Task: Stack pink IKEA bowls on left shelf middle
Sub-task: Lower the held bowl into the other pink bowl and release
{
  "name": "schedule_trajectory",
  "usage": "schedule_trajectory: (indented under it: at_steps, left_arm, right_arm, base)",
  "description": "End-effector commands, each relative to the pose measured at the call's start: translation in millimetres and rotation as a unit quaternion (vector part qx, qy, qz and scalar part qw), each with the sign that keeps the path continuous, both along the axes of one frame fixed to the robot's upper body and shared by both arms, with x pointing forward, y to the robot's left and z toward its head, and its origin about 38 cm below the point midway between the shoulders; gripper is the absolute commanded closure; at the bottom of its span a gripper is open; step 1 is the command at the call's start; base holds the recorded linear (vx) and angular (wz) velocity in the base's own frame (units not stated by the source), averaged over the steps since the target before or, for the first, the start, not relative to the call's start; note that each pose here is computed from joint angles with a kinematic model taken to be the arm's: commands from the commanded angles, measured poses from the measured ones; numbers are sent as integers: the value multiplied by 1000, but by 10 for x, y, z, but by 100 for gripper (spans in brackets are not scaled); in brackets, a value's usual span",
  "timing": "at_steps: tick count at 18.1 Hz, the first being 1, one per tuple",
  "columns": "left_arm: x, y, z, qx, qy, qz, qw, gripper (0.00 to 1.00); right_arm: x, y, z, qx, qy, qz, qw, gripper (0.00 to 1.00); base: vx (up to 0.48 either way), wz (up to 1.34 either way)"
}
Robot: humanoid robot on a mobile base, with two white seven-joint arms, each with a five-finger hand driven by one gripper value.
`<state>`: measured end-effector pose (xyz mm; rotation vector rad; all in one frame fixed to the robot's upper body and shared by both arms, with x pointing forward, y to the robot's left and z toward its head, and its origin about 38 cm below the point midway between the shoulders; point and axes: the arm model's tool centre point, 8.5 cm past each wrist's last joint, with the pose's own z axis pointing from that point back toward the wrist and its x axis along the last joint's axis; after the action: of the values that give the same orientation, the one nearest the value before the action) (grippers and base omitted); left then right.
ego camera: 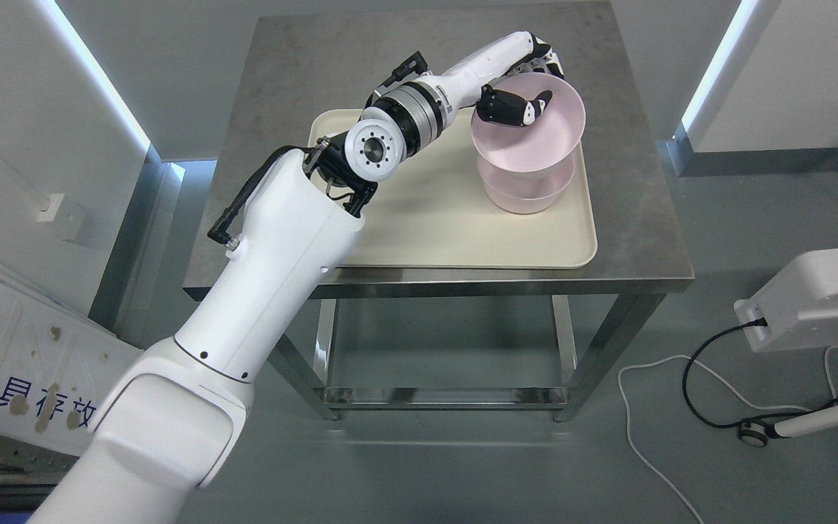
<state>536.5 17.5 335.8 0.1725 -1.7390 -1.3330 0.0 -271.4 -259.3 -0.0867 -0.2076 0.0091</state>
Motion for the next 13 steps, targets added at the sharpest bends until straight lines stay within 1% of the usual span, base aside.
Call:
schedule_trajectory:
  at_steps: [1, 3, 10, 13]
  left_arm:
    - [166, -24, -262, 47, 23, 21, 998, 94]
    - [247, 68, -221, 40, 23, 29, 998, 93]
    - [342, 193, -294, 34, 28, 56, 997, 88]
    - [333, 193, -303, 30, 34, 52, 998, 76]
  right_arm:
    - [60, -114, 10, -9, -9, -2, 1000, 0]
    - [60, -114, 10, -9, -9, -2, 1000, 0]
    - [60, -114, 10, -9, -9, -2, 1000, 0]
    - [60, -114, 10, -9, -9, -2, 1000, 0]
  base:
    - [0, 0]
    - [0, 0]
    - [0, 0]
    - [0, 0]
